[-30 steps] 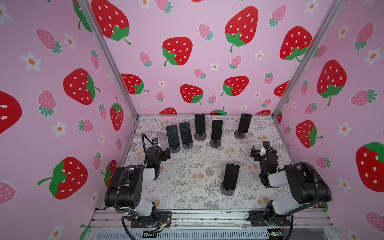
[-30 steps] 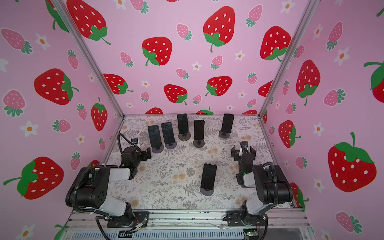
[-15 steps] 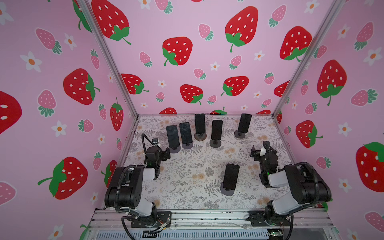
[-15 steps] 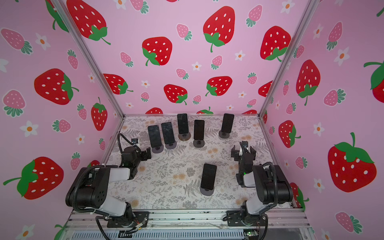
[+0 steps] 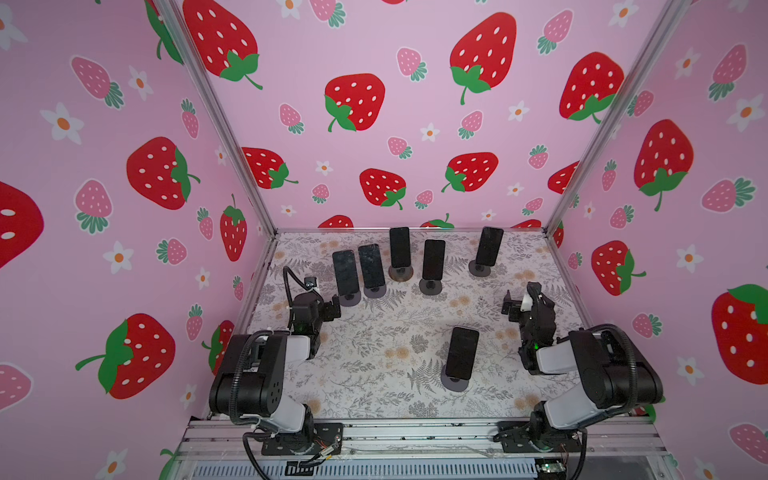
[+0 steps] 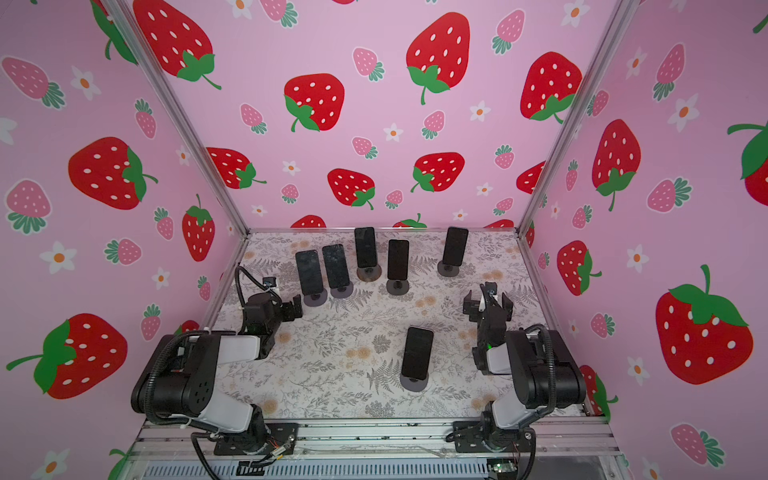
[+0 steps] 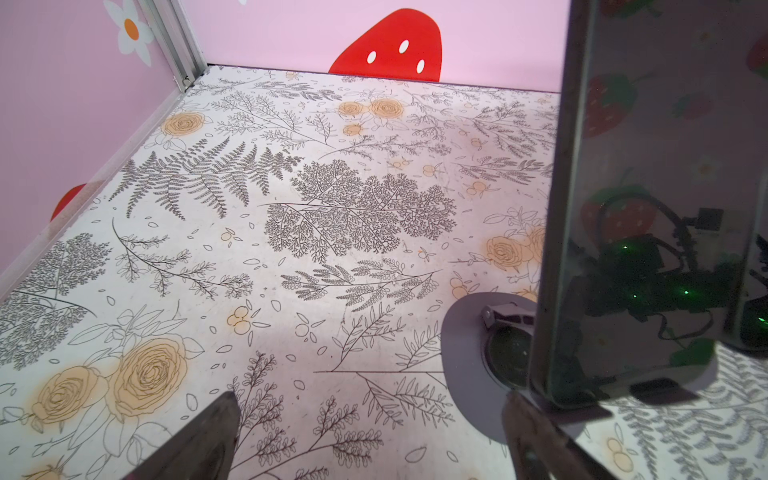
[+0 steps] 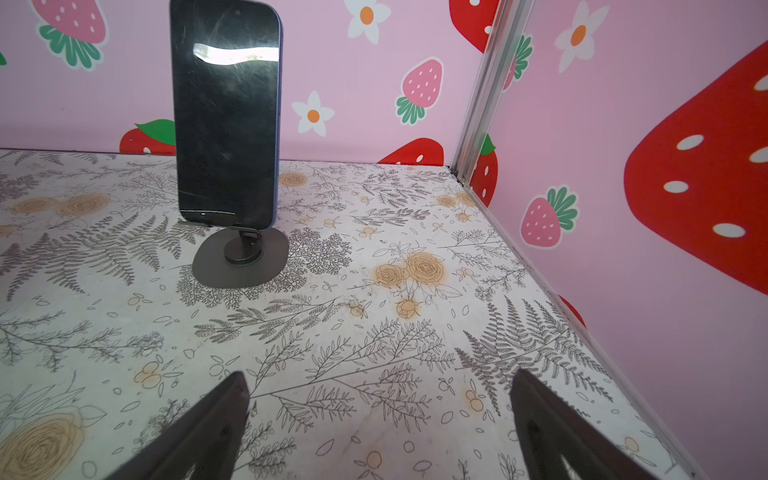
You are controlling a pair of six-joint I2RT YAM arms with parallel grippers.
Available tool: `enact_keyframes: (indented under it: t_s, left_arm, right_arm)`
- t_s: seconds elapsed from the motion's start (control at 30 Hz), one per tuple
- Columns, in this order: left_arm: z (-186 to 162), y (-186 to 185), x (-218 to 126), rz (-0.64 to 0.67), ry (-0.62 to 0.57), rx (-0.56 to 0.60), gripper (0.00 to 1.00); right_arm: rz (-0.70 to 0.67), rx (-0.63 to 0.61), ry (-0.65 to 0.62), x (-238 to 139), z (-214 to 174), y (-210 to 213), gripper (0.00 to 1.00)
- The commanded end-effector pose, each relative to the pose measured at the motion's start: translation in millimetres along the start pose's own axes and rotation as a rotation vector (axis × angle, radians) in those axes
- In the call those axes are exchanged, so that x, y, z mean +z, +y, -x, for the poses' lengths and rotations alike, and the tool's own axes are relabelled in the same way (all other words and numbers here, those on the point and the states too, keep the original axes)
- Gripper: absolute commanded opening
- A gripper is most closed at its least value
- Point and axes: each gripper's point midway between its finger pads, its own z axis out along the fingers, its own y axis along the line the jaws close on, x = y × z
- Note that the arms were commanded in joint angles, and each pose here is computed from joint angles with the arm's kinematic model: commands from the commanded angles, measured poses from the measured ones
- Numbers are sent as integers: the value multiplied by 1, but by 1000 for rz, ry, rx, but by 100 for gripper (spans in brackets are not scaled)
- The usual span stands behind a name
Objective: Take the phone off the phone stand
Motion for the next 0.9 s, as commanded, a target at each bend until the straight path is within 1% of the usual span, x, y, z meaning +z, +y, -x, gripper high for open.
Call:
enact_keyframes:
  t_s: [0.0,0.1,0.2,0.33,0.4,0.47,0.53,0.63,0.67,0.77,0.8,0.83,0.87]
  left_arm:
    - [19,3,4,15,-50,7,99]
    - [19,3,4,15,-51,6,99]
    - [18,3,4,15,-50,7,99]
    - [19,3,4,15,-52,7,99]
    - [19,3,4,15,-52,6,99]
    - [19,3,4,16,-50,6,99]
    - [19,3,4,16,-51,6,99]
    - [19,3,4,16,-51,6,99]
    - [19,3,4,16,-51,6,99]
    - [19,4,3,18,-54,6,99]
    - [19,3,3,18,-55,7,99]
    - [19,3,3,21,-56,8,99]
    - [19,4,3,24,-55,9,99]
  right_arm:
    - [-37,30,-38,2,20,-7,100]
    - [-39,26,-18,6,28,-8,100]
    - [-49,42,-55,-3,48,-13,100]
    - [-39,117,-144,-16,90,-18,100]
    - [-40,194,-151,-18,107,-22,100]
    - [-33,337,-109,-18,117,-23,100]
    - [-15,424,-70,-18,124,-20,100]
    - [-28,531,10,-19,131,-21,100]
    - [-9,568,32,-19,134,-18,100]
    - [102,636,88,-23,127,1,100]
    - [191,644,92,-23,125,13,100]
    - [255,672,125,-21,120,24,100]
    - [264,692,222,-16,107,32,99]
